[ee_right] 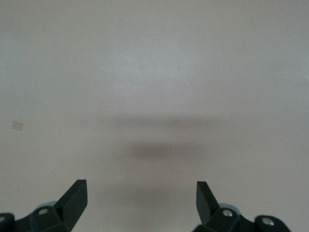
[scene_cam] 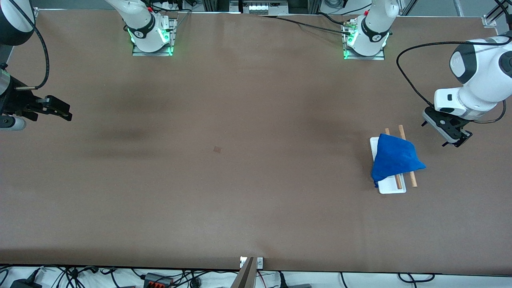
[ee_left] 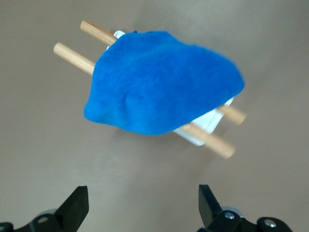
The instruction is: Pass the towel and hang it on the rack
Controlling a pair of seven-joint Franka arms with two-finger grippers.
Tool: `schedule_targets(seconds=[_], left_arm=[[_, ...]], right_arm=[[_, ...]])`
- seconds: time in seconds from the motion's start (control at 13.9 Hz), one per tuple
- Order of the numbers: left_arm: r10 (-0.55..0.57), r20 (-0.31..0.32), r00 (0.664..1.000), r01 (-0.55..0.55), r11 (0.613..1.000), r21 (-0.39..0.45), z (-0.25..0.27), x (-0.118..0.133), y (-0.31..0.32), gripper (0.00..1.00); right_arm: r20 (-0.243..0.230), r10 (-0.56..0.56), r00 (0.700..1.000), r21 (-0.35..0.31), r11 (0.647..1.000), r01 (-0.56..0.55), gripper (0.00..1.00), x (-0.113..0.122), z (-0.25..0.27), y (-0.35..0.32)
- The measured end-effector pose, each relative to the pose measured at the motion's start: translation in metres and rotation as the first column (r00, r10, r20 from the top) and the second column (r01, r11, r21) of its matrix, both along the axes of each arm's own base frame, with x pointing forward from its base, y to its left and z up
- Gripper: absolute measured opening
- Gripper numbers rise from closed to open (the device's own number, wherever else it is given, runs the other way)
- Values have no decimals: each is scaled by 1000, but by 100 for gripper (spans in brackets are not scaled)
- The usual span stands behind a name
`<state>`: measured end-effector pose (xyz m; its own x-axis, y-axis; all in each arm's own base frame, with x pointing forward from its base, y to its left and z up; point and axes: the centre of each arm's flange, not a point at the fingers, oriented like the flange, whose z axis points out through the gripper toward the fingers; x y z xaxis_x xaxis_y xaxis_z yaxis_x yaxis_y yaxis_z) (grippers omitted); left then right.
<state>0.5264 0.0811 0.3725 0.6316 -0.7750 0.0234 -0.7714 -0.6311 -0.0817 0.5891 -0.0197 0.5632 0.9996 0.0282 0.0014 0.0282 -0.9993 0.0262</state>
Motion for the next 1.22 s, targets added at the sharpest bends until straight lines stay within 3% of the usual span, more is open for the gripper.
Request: schedule_targets(seconds=[0.22, 0.5, 0.65, 0.94, 1.15, 1.22], left_arm=[[205, -65, 977, -208, 977, -55, 7, -9, -14, 100], [490, -105, 866, -497, 866, -59, 59, -17, -61, 100], [532, -100, 841, -539, 840, -66, 79, -15, -70, 100], [613, -189, 767, -635, 768, -87, 93, -19, -42, 100], [694, -222, 685, -719, 692, -56, 117, -17, -51, 100], [703, -216, 677, -727, 685, -49, 124, -16, -56, 100]], right_arm=[[-13, -15, 1000, 1, 1000, 15, 100, -2, -1, -8], [-20, -17, 1000, 3, 1000, 17, 100, -3, -1, -10], [-21, -8, 1000, 4, 1000, 8, 100, -3, -1, -5], [-22, -5, 1000, 4, 1000, 5, 100, -3, -1, -3], [-28, -5, 1000, 4, 1000, 5, 100, -3, -1, -3], [-33, -6, 999, 4, 1000, 6, 100, -4, -2, -3]])
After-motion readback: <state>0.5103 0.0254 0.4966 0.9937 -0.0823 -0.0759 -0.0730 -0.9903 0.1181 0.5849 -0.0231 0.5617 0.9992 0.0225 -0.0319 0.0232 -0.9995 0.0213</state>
